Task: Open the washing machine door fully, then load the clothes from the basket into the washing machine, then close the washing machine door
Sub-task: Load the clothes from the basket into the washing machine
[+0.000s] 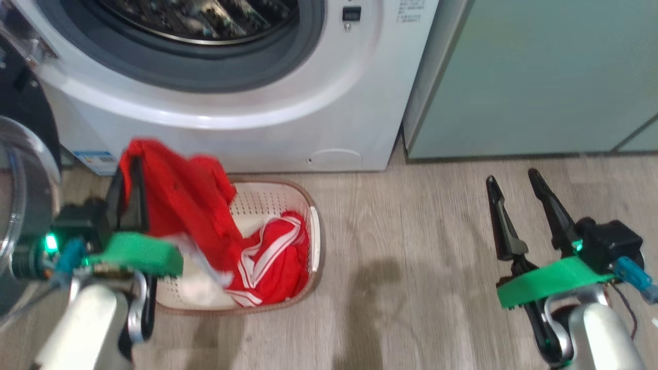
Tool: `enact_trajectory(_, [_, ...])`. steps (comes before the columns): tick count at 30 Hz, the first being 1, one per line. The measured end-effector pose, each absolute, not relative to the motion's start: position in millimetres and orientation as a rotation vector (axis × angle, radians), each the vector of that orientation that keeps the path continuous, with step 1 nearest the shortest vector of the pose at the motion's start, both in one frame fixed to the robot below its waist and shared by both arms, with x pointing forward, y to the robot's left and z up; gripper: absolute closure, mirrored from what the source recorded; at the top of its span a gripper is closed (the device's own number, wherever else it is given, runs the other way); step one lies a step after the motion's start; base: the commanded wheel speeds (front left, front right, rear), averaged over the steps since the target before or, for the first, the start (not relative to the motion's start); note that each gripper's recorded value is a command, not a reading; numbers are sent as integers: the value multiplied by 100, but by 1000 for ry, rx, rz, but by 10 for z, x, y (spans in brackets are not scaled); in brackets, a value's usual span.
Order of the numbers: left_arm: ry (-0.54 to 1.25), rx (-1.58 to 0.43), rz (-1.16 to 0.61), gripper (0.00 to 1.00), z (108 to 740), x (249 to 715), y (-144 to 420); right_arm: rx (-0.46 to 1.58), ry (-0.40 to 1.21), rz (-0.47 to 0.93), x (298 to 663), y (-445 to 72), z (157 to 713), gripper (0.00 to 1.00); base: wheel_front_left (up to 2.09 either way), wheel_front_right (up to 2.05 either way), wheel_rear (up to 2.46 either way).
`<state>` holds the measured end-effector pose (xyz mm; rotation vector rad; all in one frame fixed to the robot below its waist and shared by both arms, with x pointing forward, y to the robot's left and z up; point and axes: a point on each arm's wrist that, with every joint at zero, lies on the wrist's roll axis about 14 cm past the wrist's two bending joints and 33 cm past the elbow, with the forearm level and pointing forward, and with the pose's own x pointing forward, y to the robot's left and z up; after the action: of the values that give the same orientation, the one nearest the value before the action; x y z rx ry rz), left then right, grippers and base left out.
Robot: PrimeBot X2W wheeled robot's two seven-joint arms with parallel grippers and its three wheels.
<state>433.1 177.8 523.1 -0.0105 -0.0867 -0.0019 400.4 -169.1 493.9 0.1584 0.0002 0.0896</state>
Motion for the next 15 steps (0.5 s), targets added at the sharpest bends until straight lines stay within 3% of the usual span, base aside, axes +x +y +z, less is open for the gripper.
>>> enact_trajectory(15, [-56, -37, -166, 100, 5058, 5643, 1244, 176, 15, 56, 4321, -1800, 4708, 0, 0, 0, 0])
